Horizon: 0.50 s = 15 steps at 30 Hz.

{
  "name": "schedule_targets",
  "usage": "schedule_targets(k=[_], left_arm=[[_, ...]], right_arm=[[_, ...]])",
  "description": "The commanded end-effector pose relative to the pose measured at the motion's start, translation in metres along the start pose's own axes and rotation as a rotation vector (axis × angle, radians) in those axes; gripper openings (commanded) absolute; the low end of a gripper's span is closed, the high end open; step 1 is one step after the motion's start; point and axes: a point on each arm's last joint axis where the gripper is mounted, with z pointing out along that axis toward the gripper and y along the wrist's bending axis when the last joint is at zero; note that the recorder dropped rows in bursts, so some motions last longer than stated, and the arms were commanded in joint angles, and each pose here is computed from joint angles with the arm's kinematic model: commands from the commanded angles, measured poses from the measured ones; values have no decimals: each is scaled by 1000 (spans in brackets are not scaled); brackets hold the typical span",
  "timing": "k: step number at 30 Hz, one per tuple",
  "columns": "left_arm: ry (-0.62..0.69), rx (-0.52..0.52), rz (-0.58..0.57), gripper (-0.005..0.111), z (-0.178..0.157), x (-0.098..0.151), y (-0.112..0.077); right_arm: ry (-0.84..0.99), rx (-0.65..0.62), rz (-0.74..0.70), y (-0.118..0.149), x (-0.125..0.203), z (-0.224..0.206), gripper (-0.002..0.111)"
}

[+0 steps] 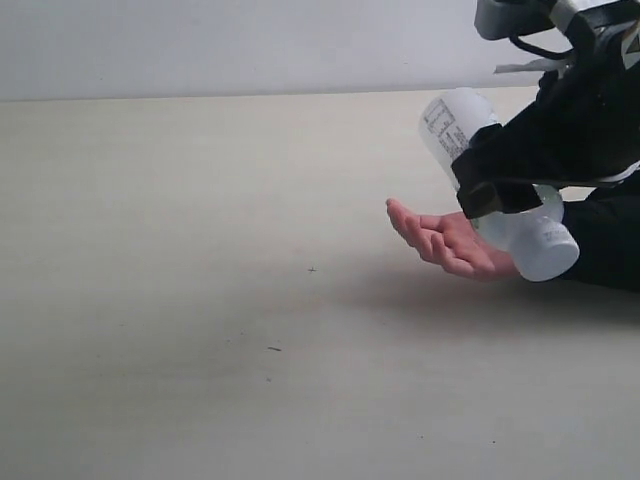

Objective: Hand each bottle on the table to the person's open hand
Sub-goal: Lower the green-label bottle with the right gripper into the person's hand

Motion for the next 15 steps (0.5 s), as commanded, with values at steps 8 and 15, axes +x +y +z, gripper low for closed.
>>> schedule_targets(k=[8, 15], left_arm=[[-4, 0, -7, 0, 0, 1, 0], [-4, 0, -7, 0, 0, 1, 0]], right_arm=[[-33, 30, 48, -8, 3, 18, 0], [28, 53, 33, -18, 3, 33, 0]])
